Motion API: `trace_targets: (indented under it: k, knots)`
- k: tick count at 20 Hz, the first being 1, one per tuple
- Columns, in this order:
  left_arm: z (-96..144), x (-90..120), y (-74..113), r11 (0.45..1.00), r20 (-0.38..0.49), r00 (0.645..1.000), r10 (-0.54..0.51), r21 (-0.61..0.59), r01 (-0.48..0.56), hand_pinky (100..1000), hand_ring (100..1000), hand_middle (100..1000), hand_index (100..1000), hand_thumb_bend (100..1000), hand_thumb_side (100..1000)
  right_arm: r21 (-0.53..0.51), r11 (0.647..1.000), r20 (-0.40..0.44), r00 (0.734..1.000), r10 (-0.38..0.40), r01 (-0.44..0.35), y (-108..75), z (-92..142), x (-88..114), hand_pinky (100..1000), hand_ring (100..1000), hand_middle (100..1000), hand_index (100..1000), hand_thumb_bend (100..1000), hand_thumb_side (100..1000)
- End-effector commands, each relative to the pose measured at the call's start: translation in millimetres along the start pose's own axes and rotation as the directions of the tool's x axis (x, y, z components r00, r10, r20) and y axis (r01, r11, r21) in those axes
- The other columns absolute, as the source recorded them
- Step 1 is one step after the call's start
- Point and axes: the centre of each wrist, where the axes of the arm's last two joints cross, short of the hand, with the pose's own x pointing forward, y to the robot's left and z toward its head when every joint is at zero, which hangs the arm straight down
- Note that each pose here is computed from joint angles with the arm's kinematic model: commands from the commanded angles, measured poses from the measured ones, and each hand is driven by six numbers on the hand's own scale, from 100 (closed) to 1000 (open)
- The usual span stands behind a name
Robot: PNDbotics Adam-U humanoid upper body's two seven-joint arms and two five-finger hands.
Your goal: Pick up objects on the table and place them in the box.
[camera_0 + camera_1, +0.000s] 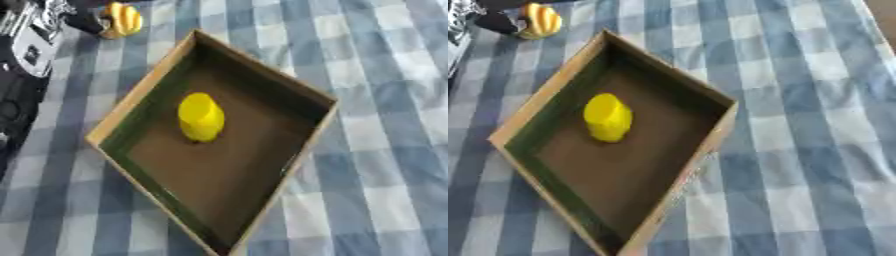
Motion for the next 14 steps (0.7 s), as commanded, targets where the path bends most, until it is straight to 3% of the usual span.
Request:
trace_targets:
  k: [1,7,10,14]
  knots:
    - [0,1,31.4,0.999,0.052,0.999,0.005,0.031,-0.006,905,954,867,910,460,100,0.014,1.000,0.031,0.999,0.026,-0.027,-3.3,-6,8,825,831,616,804,100,642]
    - [4,17,60.8,0.999,0.139,0.990,0.004,0.032,-0.008,912,958,869,918,458,100,0.018,0.999,0.009,0.999,0.039,-0.040,-4.6,-2,6,825,831,615,803,100,642]
    - [4,17,63.1,1.000,0.125,0.992,-0.016,-0.007,0.017,916,961,872,918,553,100,0.025,0.999,0.005,0.999,0.038,-0.038,-3.7,-2,6,824,830,615,803,100,642]
    - [4,13,59.3,0.999,0.099,0.995,-0.015,-0.029,0.018,914,961,874,909,513,100,0.028,0.999,0.008,0.999,0.034,-0.035,-3.0,-3,6,824,830,614,802,100,643]
